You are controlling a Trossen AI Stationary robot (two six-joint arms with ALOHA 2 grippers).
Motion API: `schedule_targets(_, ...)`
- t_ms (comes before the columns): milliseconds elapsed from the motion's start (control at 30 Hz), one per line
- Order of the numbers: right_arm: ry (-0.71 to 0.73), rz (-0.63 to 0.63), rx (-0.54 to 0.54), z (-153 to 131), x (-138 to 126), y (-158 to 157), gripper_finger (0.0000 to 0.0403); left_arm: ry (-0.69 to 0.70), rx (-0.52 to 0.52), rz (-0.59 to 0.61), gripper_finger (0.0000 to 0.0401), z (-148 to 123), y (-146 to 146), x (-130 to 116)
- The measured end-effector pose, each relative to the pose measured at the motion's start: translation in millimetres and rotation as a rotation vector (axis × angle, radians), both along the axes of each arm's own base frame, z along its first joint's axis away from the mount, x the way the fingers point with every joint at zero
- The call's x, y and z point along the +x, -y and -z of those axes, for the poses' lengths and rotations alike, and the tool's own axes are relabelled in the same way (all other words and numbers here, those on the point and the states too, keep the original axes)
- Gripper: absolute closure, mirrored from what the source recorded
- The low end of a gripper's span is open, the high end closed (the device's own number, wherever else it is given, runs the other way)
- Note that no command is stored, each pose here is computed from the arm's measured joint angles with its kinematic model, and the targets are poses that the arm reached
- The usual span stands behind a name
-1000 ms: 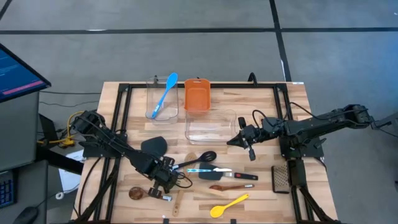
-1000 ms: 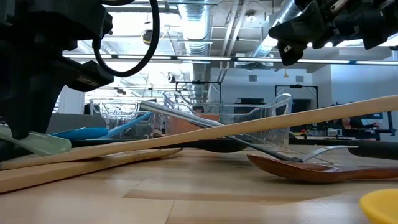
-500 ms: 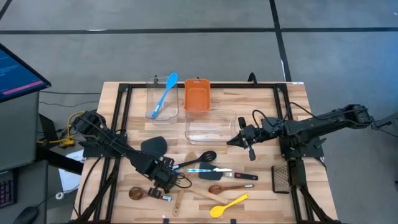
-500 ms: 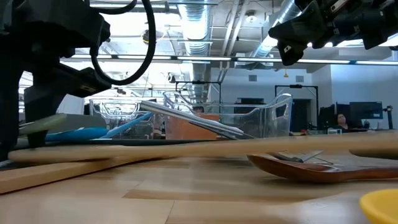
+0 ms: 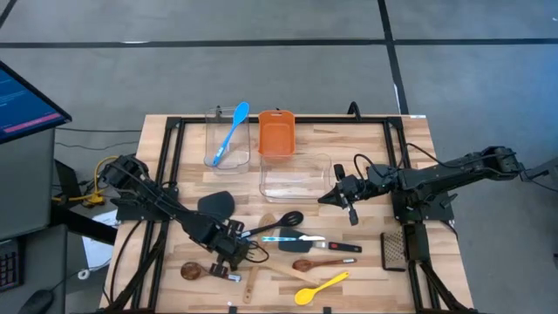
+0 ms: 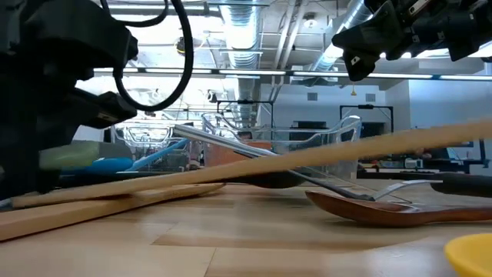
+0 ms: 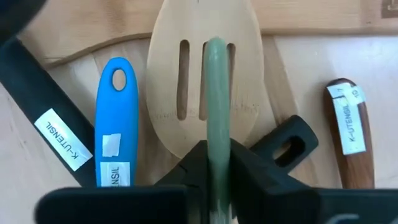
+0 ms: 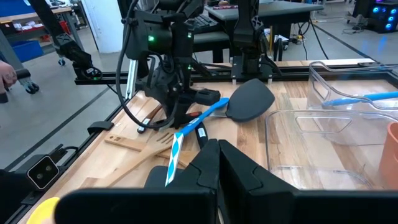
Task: Pick & Place Kitchen Items
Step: Put the green knife into the orange bin
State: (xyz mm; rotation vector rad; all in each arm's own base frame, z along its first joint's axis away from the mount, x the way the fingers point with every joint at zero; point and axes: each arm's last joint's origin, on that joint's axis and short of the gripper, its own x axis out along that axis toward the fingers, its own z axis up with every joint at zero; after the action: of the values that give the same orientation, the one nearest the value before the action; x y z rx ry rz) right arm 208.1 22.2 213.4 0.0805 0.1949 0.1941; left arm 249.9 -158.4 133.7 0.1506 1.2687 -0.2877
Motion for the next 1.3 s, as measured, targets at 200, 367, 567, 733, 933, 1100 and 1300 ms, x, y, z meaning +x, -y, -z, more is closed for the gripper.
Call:
schedule_targets(200,0.000,0.000,0.000,0,0,0,0.0403,0.007,-0.010,0.002,0.0388,1,0,0)
schedule_targets(367,0.000,0.000,0.000,0,0,0,0.0403,0.023,-0.029,0.004,0.0394,-5,0,-1)
schedule_targets(567,0.000,0.000,0.000,0,0,0,0.0403,0.052,-0.064,-0.017,0.0395,-21,-3,-5)
schedule_targets(733,0.000,0.000,0.000,0,0,0,0.0403,0.104,-0.115,-0.079,0.0394,-39,-9,-6)
schedule_targets(933,0.000,0.000,0.000,0,0,0,0.0403,0.198,-0.189,-0.172,0.0395,-68,-22,-7)
schedule_targets(1100,0.000,0.000,0.000,0,0,0,0.0403,0.338,-0.223,-0.311,0.0395,-99,-39,-13)
schedule_targets(1300,0.000,0.000,0.000,0,0,0,0.0403,0.518,-0.242,-0.407,0.0395,-134,-59,-26)
